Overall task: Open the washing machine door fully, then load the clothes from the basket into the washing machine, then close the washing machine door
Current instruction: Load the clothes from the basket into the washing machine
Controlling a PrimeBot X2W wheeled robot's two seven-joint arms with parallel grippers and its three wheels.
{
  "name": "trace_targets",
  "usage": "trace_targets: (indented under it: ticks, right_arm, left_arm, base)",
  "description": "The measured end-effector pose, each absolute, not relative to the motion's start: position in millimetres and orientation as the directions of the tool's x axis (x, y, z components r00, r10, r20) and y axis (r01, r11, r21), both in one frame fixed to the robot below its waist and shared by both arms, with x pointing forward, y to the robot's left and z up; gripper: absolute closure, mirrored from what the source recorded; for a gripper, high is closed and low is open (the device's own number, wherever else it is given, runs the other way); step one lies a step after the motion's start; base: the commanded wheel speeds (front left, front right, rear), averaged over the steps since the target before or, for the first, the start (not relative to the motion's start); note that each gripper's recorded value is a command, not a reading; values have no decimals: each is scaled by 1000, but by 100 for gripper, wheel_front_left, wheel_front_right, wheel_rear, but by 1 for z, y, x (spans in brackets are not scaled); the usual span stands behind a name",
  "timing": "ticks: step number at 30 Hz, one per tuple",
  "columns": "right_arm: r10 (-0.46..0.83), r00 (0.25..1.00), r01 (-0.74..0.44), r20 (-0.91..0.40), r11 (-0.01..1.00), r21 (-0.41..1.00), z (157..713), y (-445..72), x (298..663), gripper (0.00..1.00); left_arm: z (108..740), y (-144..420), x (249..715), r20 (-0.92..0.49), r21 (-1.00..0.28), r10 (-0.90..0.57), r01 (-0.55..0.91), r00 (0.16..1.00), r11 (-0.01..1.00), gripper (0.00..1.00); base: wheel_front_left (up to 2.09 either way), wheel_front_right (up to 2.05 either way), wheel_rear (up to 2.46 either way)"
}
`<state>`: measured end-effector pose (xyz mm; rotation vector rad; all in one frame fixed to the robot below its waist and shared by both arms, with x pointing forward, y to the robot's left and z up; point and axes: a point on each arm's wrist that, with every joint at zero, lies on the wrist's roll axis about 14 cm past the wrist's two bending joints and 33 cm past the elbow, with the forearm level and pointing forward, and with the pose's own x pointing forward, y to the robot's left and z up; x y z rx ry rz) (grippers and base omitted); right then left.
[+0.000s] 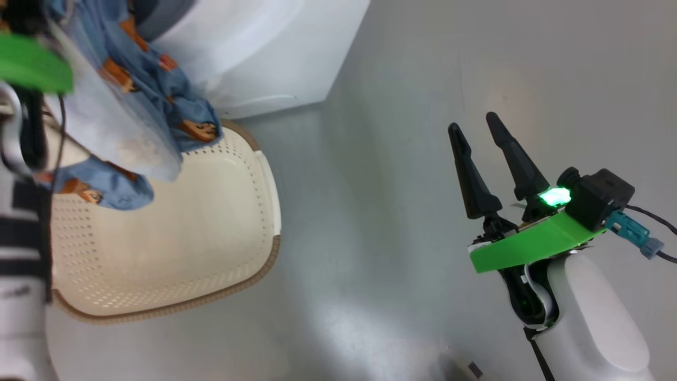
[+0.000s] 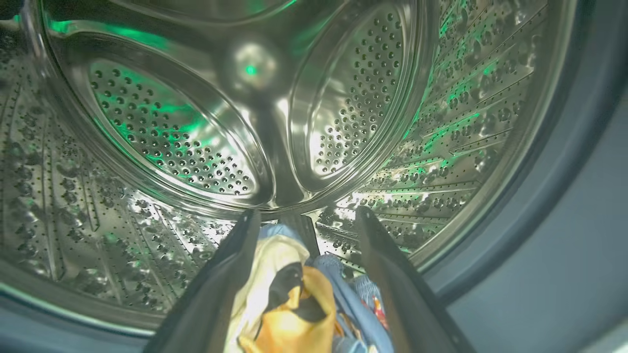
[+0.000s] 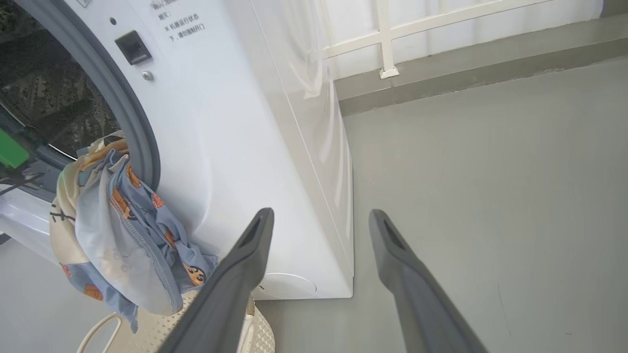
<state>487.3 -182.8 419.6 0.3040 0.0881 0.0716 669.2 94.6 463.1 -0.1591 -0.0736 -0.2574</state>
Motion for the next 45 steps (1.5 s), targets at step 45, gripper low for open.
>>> trace_targets:
  ticks: [45]
  right_arm:
    - [112,993,-115,29,962,248,469,-188,475,0]
  left_arm:
    - [416,145,480,-92,-262,-124,96,988,960,0]
  base:
    - [0,0,0]
